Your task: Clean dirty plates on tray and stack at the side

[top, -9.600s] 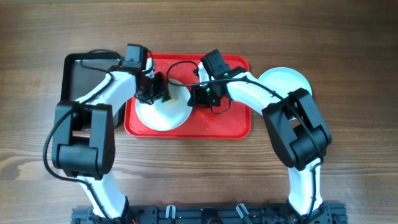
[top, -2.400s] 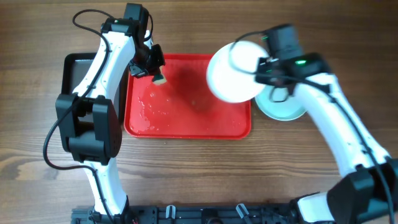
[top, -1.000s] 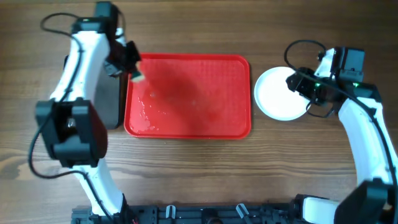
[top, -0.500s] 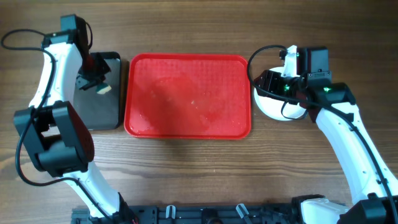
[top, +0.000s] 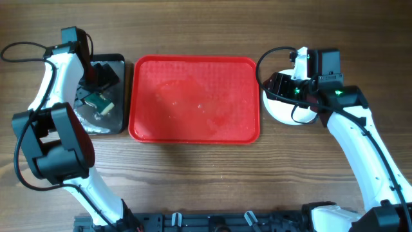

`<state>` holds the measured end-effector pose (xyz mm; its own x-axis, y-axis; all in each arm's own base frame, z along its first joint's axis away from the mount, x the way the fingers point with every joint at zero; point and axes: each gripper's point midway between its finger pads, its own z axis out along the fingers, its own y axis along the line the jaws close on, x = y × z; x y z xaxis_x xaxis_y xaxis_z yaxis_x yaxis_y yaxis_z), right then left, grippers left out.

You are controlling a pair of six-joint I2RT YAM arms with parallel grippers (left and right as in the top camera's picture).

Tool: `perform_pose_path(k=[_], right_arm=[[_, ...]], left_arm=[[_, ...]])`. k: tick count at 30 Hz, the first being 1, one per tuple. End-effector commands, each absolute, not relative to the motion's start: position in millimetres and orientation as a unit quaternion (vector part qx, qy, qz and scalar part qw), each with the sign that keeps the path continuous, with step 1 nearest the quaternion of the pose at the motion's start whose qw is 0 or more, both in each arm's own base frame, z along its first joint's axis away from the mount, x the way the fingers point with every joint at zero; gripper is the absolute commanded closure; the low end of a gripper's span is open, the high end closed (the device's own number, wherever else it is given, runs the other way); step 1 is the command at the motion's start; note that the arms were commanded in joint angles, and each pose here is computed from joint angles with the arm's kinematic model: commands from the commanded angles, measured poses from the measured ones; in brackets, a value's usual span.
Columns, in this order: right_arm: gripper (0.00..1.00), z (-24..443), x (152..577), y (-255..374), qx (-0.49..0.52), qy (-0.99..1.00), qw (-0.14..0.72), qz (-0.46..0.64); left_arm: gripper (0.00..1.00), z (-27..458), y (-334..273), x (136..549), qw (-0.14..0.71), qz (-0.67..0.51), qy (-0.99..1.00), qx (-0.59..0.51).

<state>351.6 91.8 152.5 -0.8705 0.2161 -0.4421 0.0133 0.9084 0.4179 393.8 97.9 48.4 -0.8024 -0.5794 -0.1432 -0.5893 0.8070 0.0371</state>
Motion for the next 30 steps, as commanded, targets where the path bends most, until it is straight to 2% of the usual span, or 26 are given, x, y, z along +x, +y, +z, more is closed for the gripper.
perform_pose_path(k=[1, 9, 12, 15, 16, 17, 18, 23, 27, 30], right_arm=[[0.37, 159, 357, 90, 0.052, 0.944, 0.261, 0.195], [0.37, 180, 358, 90, 0.047, 0.937, 0.283, 0.199], [0.37, 211, 358, 90, 0.038, 0.928, 0.310, 0.202], [0.32, 256, 354, 89, 0.024, 0.912, 0.354, 0.206], [0.30, 271, 350, 90, 0.022, 0.906, 0.366, 0.210], [0.22, 287, 345, 91, 0.016, 0.899, 0.378, 0.218], [0.00, 303, 338, 95, 0.007, 0.891, 0.391, 0.231], [0.00, 372, 295, 116, -0.021, 0.838, 0.439, 0.324], [0.00, 393, 270, 115, 0.104, 0.814, 0.404, 0.405], [0.00, 392, 261, 105, 0.145, 0.812, 0.405, 0.395]], left_arm=[[0.00, 86, 101, 403, 0.098, 0.035, 0.941, -0.323], [0.00, 217, 67, 403, 0.206, -0.072, 0.928, -0.302], [0.00, 256, 53, 393, 0.249, -0.110, 0.918, -0.288], [0.00, 285, 51, 381, 0.287, -0.113, 0.909, -0.281], [0.00, 291, 50, 378, 0.294, -0.114, 0.907, -0.279], [0.00, 296, 50, 376, 0.300, -0.115, 0.905, -0.278], [0.00, 300, 49, 374, 0.306, -0.115, 0.904, -0.277], [0.00, 303, 49, 372, 0.310, -0.116, 0.902, -0.277], [0.00, 302, 49, 372, 0.309, -0.115, 0.902, -0.277], [0.00, 302, 49, 372, 0.309, -0.115, 0.902, -0.277]])
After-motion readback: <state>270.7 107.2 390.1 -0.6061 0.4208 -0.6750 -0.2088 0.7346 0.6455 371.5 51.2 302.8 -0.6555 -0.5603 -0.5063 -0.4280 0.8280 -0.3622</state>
